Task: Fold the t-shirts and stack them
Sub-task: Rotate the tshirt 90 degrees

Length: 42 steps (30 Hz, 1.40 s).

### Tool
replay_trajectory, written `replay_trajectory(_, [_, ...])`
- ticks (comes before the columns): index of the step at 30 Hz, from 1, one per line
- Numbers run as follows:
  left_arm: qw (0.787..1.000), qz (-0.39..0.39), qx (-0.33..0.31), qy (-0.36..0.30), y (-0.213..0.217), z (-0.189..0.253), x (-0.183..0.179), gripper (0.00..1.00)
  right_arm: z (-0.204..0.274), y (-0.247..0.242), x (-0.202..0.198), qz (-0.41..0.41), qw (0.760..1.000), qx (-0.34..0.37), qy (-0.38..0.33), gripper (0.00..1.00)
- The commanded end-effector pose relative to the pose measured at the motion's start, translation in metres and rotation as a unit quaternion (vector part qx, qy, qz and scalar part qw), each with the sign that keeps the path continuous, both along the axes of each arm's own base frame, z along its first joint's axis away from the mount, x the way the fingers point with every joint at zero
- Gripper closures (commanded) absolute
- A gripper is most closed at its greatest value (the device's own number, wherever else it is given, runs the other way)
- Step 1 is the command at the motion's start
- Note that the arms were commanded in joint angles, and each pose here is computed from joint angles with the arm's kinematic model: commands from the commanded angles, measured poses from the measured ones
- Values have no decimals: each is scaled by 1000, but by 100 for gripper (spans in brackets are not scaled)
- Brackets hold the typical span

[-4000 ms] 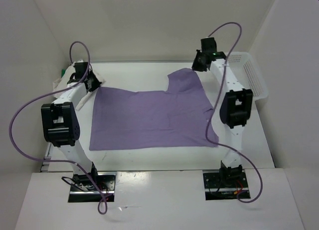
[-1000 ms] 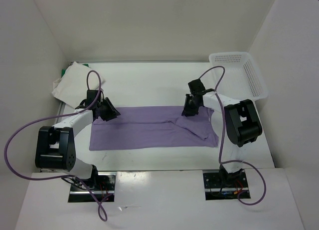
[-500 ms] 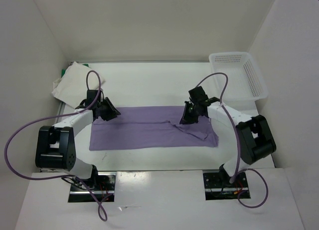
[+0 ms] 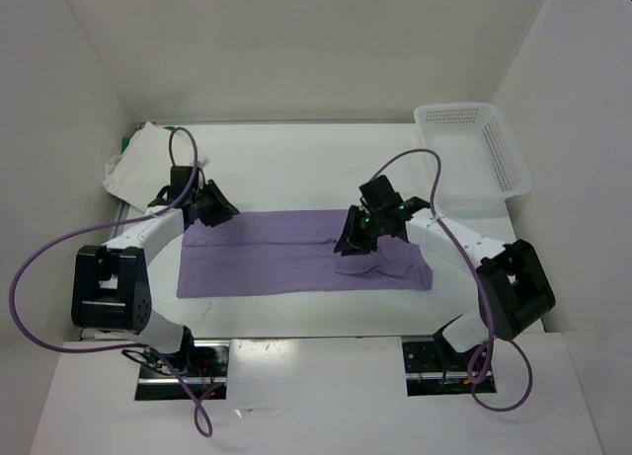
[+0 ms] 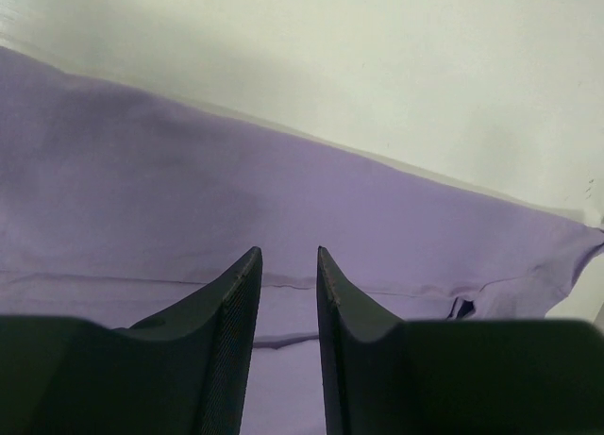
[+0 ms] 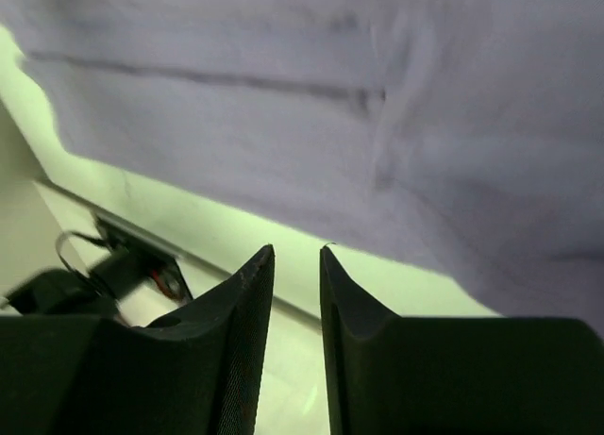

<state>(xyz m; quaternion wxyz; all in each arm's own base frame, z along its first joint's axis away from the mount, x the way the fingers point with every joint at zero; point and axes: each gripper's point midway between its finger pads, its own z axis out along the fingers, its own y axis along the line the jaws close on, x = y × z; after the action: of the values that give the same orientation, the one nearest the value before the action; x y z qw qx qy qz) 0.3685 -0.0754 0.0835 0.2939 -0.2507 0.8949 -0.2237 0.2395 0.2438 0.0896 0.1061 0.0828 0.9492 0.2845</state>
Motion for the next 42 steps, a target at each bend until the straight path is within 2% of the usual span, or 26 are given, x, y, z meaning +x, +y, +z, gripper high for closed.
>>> replay_trajectory(1, [1000,-7,2,-17,-1,11,10,63,38,-23,40,-37,997,-6,-75,68])
replay_trajectory(2, [1000,-10,-2,-17,-2,11,10,63,32,-35,51,-48,995,-18,-81,68])
replay_trajectory(4, [1000,-10,-2,-12,-2,8,10,63,14,-48,59,-65,994,-52,-77,75])
replay_trajectory(6, [1000,-10,-2,-17,-2,11,12,63,-9,-52,48,-63,995,-66,-51,81])
replay_trajectory(10, [1000,-11,5,-14,0,7,12,63,-32,-63,17,-82,994,-67,-13,86])
replay_trajectory(17, [1000,-15,1,-8,-2,0,17,63,-40,-71,-18,-120,991,-64,5,88])
replay_trajectory(22, [1000,-18,-3,-20,-4,9,27,63,-46,-65,-49,-139,989,-30,36,88])
replay_trajectory(24, [1000,-18,-3,-25,-4,13,29,63,-35,-67,-50,-147,989,-19,16,88])
replay_trajectory(28, [999,-18,-16,-32,-8,19,30,63,-20,-78,-31,-175,984,-28,-11,88])
replay_trajectory(31, [999,-27,-20,-37,-14,21,31,63,-25,-72,-19,-175,984,-19,-23,83])
replay_trajectory(32, [999,-33,-20,-37,-19,21,30,63,-36,-72,-22,-172,985,-29,-3,83])
replay_trajectory(34, [999,-39,-20,-31,-23,17,28,63,-26,-73,0,-174,983,-38,-33,89])
replay_trajectory(36, [998,-47,-25,-31,-28,18,27,63,-20,-78,27,-188,979,-52,-61,99])
replay_trajectory(41, [996,-75,-31,-45,-44,33,18,64,-26,-94,89,-205,971,-83,-92,100])
replay_trajectory(42, [995,-75,-31,-51,-43,41,15,65,-40,-97,95,-211,969,-103,-80,100])
